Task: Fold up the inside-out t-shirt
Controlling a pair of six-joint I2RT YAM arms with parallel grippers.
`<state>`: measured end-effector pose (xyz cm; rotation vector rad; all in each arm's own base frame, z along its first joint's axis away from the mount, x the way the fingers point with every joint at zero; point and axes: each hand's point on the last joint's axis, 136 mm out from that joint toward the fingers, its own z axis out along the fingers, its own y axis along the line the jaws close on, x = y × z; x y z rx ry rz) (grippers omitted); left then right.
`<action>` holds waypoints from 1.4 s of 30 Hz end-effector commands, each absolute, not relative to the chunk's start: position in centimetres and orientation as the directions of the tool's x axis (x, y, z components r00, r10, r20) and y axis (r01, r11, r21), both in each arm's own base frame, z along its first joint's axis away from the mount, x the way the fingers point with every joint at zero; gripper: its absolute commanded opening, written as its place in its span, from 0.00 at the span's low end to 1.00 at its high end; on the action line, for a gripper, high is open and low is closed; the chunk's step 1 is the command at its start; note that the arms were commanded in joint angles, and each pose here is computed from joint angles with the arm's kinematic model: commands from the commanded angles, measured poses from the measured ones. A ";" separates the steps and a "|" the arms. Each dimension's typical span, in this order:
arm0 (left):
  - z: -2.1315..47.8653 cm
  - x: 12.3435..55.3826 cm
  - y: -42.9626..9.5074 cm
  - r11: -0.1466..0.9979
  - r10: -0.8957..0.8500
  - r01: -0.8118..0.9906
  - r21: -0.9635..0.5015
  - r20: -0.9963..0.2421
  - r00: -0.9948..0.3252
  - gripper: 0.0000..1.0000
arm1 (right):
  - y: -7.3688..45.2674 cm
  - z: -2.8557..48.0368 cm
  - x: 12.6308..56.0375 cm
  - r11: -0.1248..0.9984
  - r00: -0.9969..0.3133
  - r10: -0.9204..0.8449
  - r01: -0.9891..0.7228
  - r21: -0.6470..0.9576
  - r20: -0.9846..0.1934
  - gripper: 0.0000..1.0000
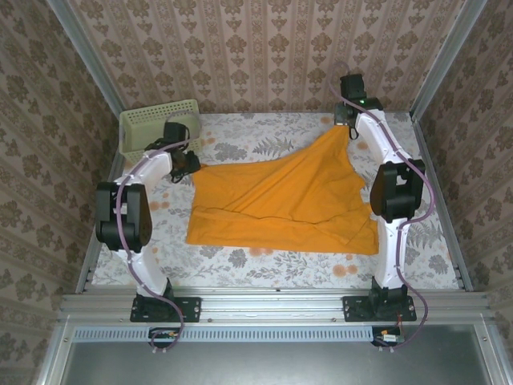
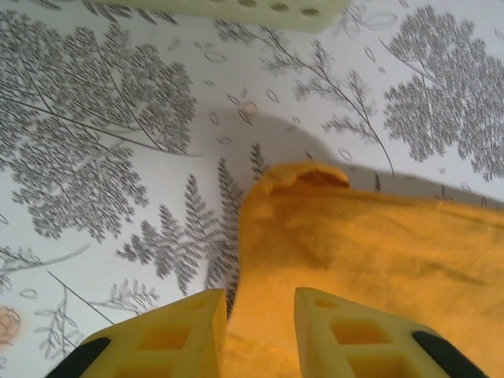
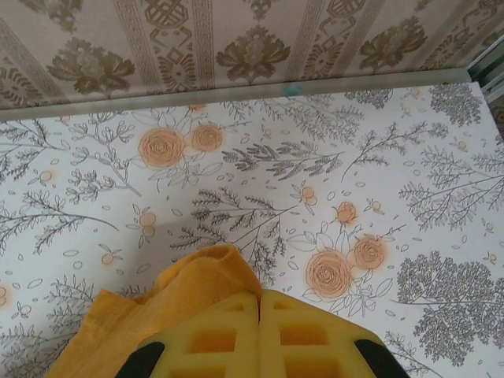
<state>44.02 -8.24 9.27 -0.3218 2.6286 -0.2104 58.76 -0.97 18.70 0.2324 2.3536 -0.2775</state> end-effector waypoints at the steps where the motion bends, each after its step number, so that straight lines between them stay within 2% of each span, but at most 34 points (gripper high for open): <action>1: 10.5 41.4 -10.9 0.980 -0.171 -0.100 -0.174 -0.467 -0.868 0.33 | -1.6 18.6 58.9 0.951 -0.719 0.066 0.254 -0.174 -0.692 0.08; 2: 10.2 40.7 -11.8 0.978 -0.161 -0.080 -0.191 -0.461 -0.872 0.34 | -1.4 18.3 58.7 0.955 -0.732 0.063 0.243 -0.173 -0.679 0.20; 3: 10.0 39.9 -12.7 0.975 -0.160 -0.069 -0.210 -0.457 -0.875 0.34 | -1.4 18.1 58.3 0.953 -0.747 0.066 0.243 -0.179 -0.662 0.38; 4: 9.7 39.0 -13.3 0.972 -0.164 -0.066 -0.226 -0.449 -0.878 0.34 | -1.8 18.0 57.5 0.946 -0.759 0.081 0.262 -0.189 -0.646 0.51; 5: 9.6 38.4 -13.9 0.970 -0.157 -0.052 -0.238 -0.448 -0.880 0.35 | -2.1 18.0 56.7 0.940 -0.769 0.099 0.280 -0.193 -0.632 0.57; 7: 9.3 37.1 -14.5 0.971 -0.140 -0.034 -0.237 -0.446 -0.884 0.37 | -1.5 18.0 54.6 0.947 -0.783 0.133 0.281 -0.156 -0.608 0.61; 11: 7.7 35.5 -15.3 0.967 -0.112 -0.004 -0.253 -0.414 -0.903 0.40 | 1.7 16.3 49.6 0.965 -0.798 0.231 0.259 0.029 -0.557 0.65; 13: 6.4 34.7 -15.3 0.965 -0.112 -0.009 -0.261 -0.383 -0.917 0.40 | 3.9 14.1 46.7 0.954 -0.815 0.301 0.263 0.148 -0.496 0.66; 16: 4.5 33.5 -14.8 0.966 -0.127 -0.034 -0.256 -0.353 -0.927 0.42 | 5.9 9.6 43.4 0.917 -0.842 0.390 0.319 0.238 -0.372 0.66; 18: 3.5 32.9 -14.6 0.967 -0.129 -0.044 -0.250 -0.333 -0.934 0.42 | 6.5 6.8 42.2 0.901 -0.855 0.420 0.354 0.251 -0.303 0.65; 22: 2.6 31.7 -14.2 0.966 -0.152 -0.075 -0.249 -0.307 -0.939 0.42 | 4.2 2.6 39.9 0.850 -0.826 0.527 0.507 0.145 -0.201 0.61; 30: 1.1 27.1 -14.0 0.960 -0.186 -0.118 -0.252 -0.267 -0.946 0.45 | -1.1 0.7 34.2 0.673 -0.656 0.738 0.733 0.097 -0.159 0.64; 37: 0.7 23.1 -16.1 0.957 -0.173 -0.104 -0.271 -0.248 -0.953 0.47 | -4.8 0.8 29.8 0.554 -0.537 0.827 0.829 0.079 -0.169 0.65; 39: 1.6 22.9 -17.0 0.954 -0.159 -0.078 -0.290 -0.269 -0.950 0.48 | -5.6 1.4 29.6 0.550 -0.528 0.827 0.831 0.085 -0.194 0.65; 42: 4.6 24.4 -17.5 0.951 -0.146 -0.041 -0.305 -0.333 -0.932 0.53 | -6.2 4.5 31.5 0.612 -0.567 0.773 0.785 0.095 -0.286 0.65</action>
